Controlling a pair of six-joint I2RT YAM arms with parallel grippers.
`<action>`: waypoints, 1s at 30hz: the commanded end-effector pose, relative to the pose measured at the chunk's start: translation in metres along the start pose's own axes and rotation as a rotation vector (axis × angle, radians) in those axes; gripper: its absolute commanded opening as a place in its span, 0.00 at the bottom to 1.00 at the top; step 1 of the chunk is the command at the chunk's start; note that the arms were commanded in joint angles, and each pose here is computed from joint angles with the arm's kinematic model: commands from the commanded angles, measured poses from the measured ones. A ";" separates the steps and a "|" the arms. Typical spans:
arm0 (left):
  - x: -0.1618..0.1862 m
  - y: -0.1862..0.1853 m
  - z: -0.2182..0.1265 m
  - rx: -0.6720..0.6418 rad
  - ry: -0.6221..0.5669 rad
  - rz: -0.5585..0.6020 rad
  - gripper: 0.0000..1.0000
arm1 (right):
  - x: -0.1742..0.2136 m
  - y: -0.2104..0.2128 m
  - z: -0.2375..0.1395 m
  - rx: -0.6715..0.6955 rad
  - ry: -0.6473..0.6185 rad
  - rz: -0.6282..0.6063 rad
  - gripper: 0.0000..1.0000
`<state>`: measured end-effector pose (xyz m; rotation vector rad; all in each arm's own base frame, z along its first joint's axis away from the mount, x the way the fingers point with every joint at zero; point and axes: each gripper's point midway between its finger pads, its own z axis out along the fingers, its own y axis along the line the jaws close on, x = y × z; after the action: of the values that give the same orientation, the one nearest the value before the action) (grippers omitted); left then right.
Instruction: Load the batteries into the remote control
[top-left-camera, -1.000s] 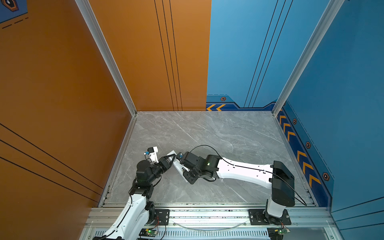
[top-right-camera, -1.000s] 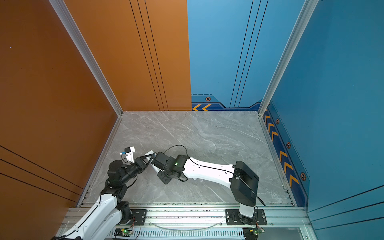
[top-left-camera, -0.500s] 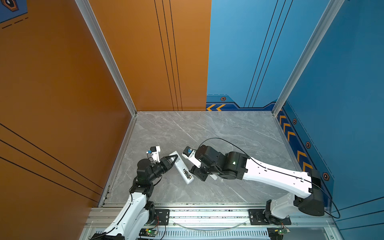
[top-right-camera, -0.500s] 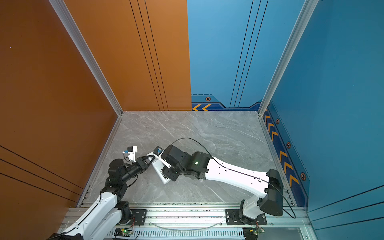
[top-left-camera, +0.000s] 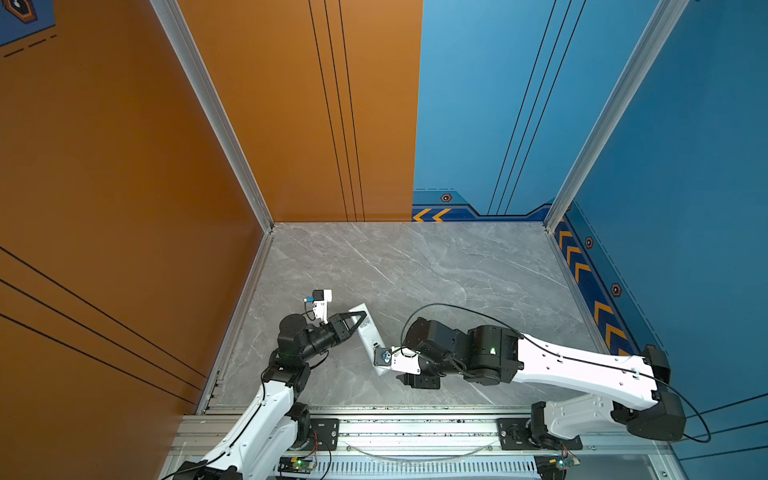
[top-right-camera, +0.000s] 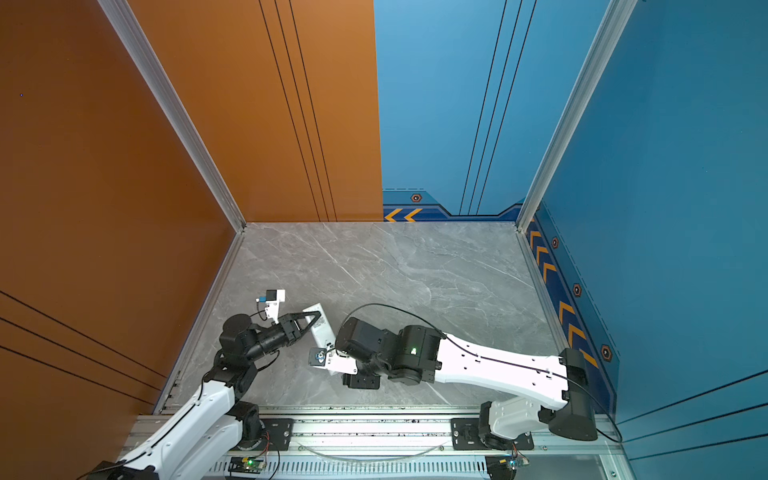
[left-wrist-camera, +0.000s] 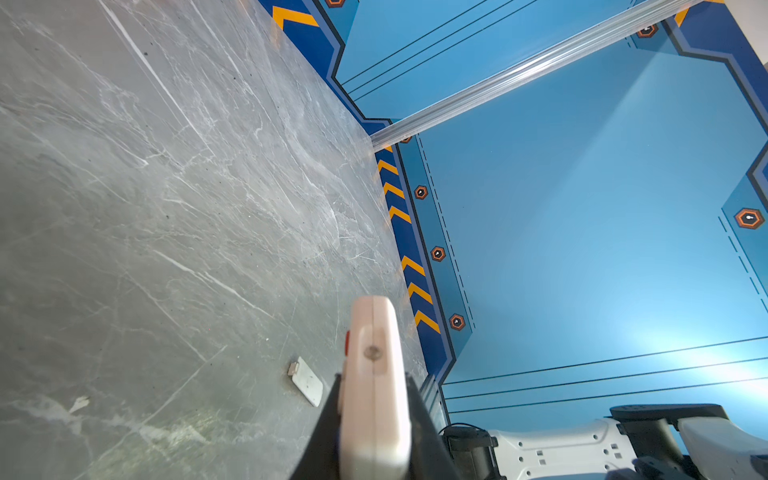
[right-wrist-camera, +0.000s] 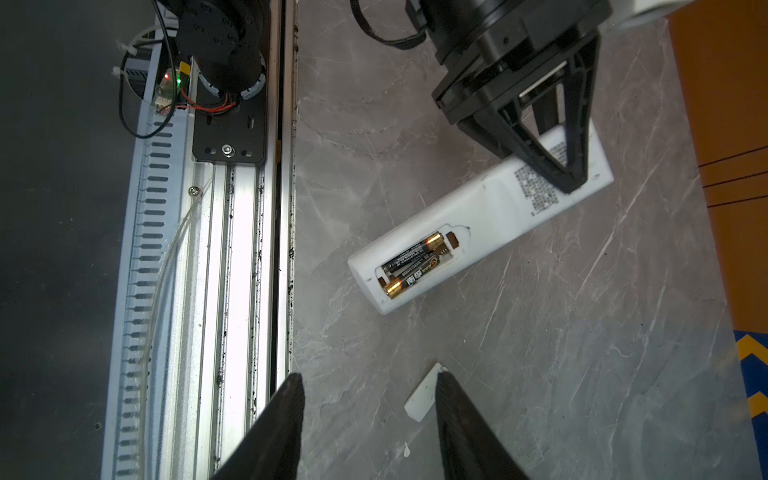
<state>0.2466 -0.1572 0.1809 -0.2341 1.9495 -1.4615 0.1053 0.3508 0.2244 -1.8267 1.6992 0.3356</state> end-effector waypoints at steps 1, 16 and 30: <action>-0.004 -0.028 0.002 0.078 0.020 0.048 0.00 | 0.010 0.006 0.002 -0.022 0.034 -0.104 0.48; 0.008 -0.035 0.006 0.100 0.065 0.054 0.00 | 0.019 0.001 0.040 -0.027 0.143 -0.180 0.33; 0.010 -0.036 0.007 0.103 0.071 0.060 0.00 | 0.023 -0.006 0.056 -0.025 0.163 -0.142 0.22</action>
<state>0.2345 -0.1759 0.1859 -0.1467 1.9701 -1.5201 0.1188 0.3614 0.1660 -2.0571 1.6526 0.1679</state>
